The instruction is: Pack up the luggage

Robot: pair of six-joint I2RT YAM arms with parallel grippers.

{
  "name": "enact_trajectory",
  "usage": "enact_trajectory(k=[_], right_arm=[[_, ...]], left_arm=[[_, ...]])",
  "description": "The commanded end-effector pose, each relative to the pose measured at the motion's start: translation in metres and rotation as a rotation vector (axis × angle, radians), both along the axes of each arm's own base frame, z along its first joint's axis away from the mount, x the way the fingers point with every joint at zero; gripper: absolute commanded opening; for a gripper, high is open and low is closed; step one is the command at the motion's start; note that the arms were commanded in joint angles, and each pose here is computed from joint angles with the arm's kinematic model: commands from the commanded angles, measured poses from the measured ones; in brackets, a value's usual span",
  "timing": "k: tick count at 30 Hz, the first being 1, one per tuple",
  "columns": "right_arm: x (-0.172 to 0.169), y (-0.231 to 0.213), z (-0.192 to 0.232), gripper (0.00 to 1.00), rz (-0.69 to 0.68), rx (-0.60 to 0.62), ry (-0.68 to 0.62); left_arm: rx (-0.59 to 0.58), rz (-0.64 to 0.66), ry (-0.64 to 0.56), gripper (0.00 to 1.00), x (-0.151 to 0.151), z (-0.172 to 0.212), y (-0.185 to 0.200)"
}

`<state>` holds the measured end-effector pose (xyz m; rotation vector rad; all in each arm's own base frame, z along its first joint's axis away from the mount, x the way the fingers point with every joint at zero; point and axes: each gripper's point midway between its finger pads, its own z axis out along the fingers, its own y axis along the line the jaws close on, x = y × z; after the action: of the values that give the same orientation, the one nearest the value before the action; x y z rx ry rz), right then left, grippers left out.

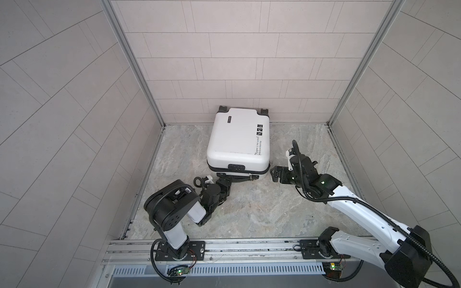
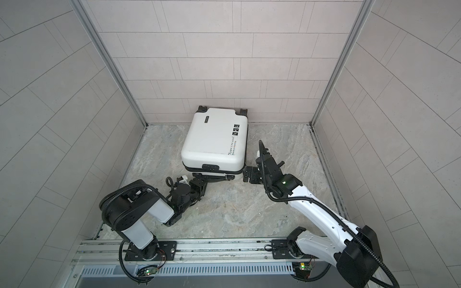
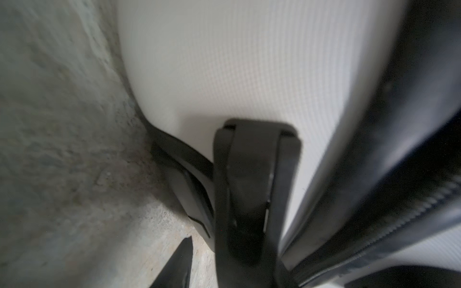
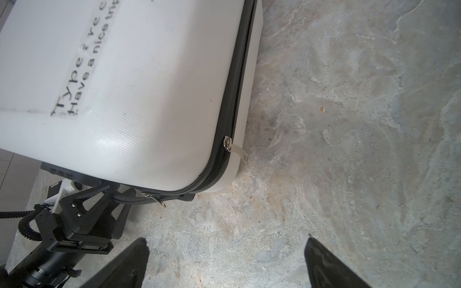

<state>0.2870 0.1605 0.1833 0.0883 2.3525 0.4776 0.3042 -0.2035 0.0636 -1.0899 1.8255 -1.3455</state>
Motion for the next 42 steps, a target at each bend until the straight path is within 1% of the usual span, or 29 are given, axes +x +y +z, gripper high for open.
enact_trajectory(k=[1,8,13,17,19,22,23,25,27,32,34,36,39,42], right_arm=[[-0.004,-0.005,0.001,0.99,-0.013,-0.015,-0.005],[-0.005,-0.002,-0.004,0.96,-0.004,-0.002,0.005],[-0.01,0.012,-0.014,0.9,0.011,0.041,0.015],[-0.014,0.025,-0.022,0.81,0.029,0.048,0.016],[-0.014,0.03,-0.025,0.79,0.033,0.048,0.016],[-0.009,0.031,-0.024,0.79,0.016,0.026,0.008],[-0.007,0.029,-0.023,0.82,0.002,0.017,-0.003],[-0.003,0.023,-0.019,0.86,-0.029,-0.002,-0.041],[0.002,0.017,-0.014,0.88,-0.048,-0.019,-0.093],[0.006,0.023,-0.01,0.88,0.014,-0.058,-0.219],[0.004,0.024,-0.01,0.88,0.01,-0.071,-0.241],[0.003,0.029,-0.012,0.87,0.014,-0.049,-0.236],[0.001,0.04,-0.019,0.81,0.021,-0.017,-0.234],[0.003,0.053,-0.023,0.72,0.025,0.004,-0.238]], left_arm=[[-0.022,0.026,-0.036,0.45,0.005,0.009,0.0],[-0.011,0.011,-0.002,0.37,0.006,-0.004,-0.005],[-0.006,0.003,-0.02,0.29,0.011,-0.001,-0.01],[-0.014,-0.03,-0.044,0.15,0.016,0.007,-0.02],[-0.008,-0.047,-0.045,0.1,0.015,0.007,-0.022],[-0.002,-0.058,-0.05,0.04,0.014,0.007,-0.023],[-0.015,-0.06,-0.071,0.03,0.02,0.015,-0.028],[-0.016,-0.068,-0.08,0.0,0.021,0.018,-0.031],[-0.018,-0.078,-0.08,0.0,0.021,0.018,-0.033],[-0.017,-0.09,-0.084,0.0,0.022,0.018,-0.038],[-0.018,-0.094,-0.084,0.0,0.022,0.018,-0.039],[-0.017,-0.098,-0.083,0.0,0.021,0.017,-0.041],[-0.021,-0.105,-0.072,0.0,0.022,0.014,-0.043],[-0.028,-0.117,-0.061,0.0,0.022,0.011,-0.047]])
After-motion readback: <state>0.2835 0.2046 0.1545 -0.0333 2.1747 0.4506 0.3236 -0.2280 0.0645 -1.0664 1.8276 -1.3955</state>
